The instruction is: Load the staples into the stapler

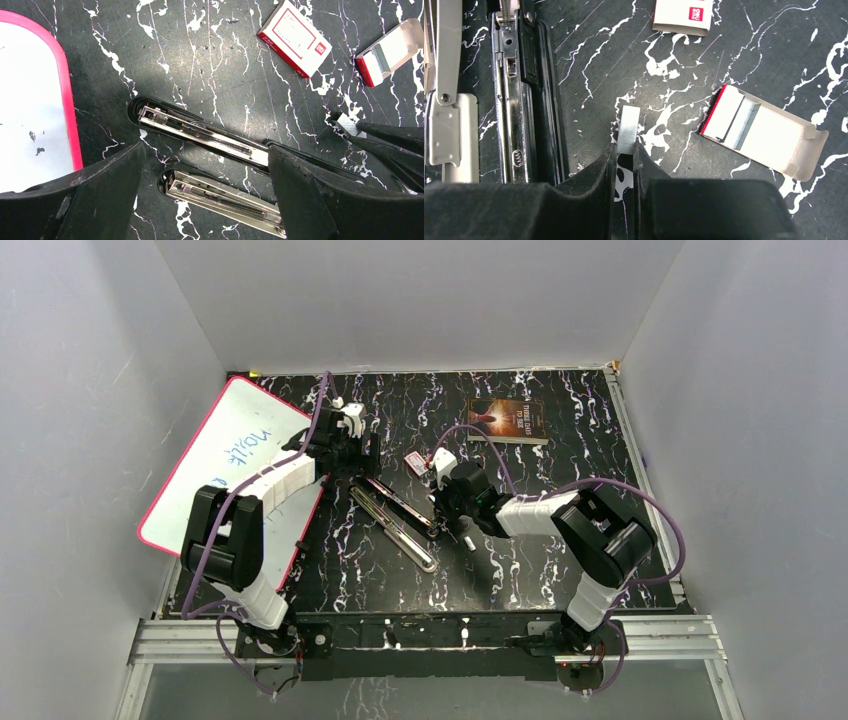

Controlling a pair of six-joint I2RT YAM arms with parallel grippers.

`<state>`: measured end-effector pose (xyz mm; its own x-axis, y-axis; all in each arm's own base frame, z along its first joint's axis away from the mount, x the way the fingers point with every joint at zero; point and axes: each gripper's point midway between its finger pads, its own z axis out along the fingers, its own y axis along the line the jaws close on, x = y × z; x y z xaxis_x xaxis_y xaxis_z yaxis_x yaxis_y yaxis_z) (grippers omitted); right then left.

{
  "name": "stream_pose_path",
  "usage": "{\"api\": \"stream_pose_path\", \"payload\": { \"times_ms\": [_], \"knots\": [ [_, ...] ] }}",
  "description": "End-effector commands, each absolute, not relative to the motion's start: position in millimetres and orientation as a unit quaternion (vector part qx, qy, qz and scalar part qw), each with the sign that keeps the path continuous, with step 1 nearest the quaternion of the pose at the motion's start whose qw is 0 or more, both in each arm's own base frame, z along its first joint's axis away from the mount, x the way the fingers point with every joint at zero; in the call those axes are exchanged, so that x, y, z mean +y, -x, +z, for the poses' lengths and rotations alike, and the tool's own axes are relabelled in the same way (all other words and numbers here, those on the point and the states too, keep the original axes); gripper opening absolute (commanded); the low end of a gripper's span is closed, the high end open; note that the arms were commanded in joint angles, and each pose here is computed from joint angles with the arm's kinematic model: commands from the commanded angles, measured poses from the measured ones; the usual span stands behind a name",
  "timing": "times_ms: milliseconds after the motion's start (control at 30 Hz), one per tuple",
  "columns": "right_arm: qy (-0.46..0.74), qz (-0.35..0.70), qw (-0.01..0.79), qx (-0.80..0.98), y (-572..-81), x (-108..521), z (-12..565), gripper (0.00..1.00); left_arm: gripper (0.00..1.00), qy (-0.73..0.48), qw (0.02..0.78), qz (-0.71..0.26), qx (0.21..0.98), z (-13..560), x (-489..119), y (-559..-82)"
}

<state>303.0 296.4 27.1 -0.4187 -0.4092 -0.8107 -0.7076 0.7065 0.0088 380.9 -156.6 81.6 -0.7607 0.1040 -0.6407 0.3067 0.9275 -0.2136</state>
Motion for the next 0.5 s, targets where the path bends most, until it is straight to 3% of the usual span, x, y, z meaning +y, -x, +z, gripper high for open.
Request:
{"api": "stream_pose_path", "payload": {
  "times_ms": [0, 333, 467],
  "knots": [
    [0.347, 0.188, 0.418, 0.818, -306.8, 305.3, 33.1, 0.05, 0.91, -0.114, 0.347, -0.158, 0.917, 100.4, -158.2, -389.4],
    [0.326, 0.170, 0.423, 0.828, -311.0, 296.7, 26.2, 0.35, 0.91, -0.115, 0.347, -0.159, 0.917, 99.9, -158.5, -389.0],
    [0.315, 0.174, 0.416, 0.835, -307.1, 294.3, 14.9, 0.42, 0.91, -0.115, 0.348, -0.158, 0.917, 100.7, -158.1, -389.3]
  ]
}}
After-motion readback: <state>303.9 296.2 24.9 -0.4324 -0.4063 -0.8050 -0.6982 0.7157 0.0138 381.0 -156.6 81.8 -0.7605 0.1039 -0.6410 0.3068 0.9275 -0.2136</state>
